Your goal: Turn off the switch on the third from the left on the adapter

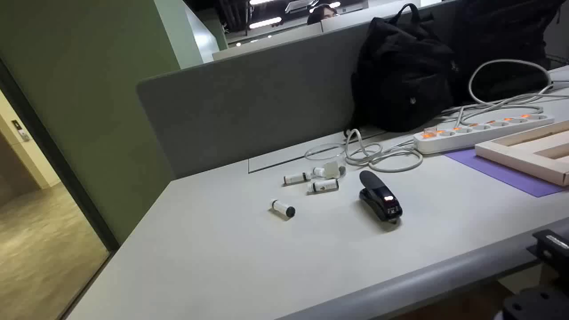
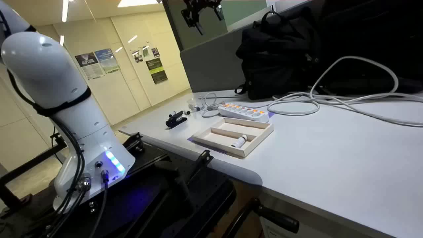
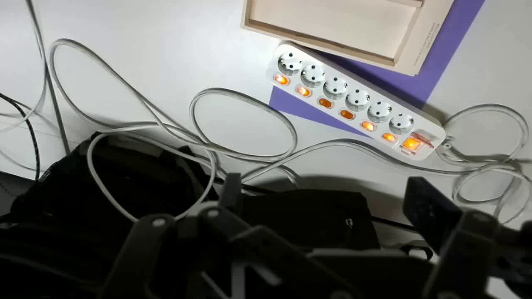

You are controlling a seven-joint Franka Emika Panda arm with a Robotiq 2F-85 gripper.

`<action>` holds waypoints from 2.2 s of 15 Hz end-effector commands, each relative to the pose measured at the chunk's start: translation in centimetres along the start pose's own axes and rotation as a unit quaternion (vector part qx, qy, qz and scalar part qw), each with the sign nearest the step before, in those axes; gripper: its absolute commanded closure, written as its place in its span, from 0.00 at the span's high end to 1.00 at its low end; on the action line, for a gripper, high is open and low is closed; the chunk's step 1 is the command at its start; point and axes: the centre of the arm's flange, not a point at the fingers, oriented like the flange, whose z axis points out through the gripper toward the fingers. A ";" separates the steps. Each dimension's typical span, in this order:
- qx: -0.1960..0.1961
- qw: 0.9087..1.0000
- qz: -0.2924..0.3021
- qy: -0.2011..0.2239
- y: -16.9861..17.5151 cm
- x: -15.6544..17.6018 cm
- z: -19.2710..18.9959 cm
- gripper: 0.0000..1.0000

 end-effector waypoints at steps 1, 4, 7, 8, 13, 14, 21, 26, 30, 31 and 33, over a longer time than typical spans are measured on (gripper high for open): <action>0.000 1.000 0.000 0.000 0.0 0.0 0.0 1.00; 0.000 1.000 0.000 0.001 0.0 0.0 0.0 1.00; 0.000 1.000 0.000 0.001 0.0 0.0 0.0 1.00; 0.000 1.000 0.000 0.001 0.0 0.0 0.0 1.00; 0.000 1.000 0.000 0.001 0.0 0.0 0.0 1.00; 0.000 1.000 0.000 0.001 0.0 0.0 0.0 1.00; -0.002 1.000 0.008 0.014 -1.0 4.6 7.1 0.80; -0.002 1.000 -0.002 0.016 -5.1 6.3 16.4 0.45; 0.014 1.000 0.000 -0.019 -8.0 6.9 22.3 0.19; 0.019 0.999 0.002 -0.034 -8.5 6.9 23.7 0.11; 0.031 0.998 0.003 -0.061 -9.0 6.9 26.3 0.00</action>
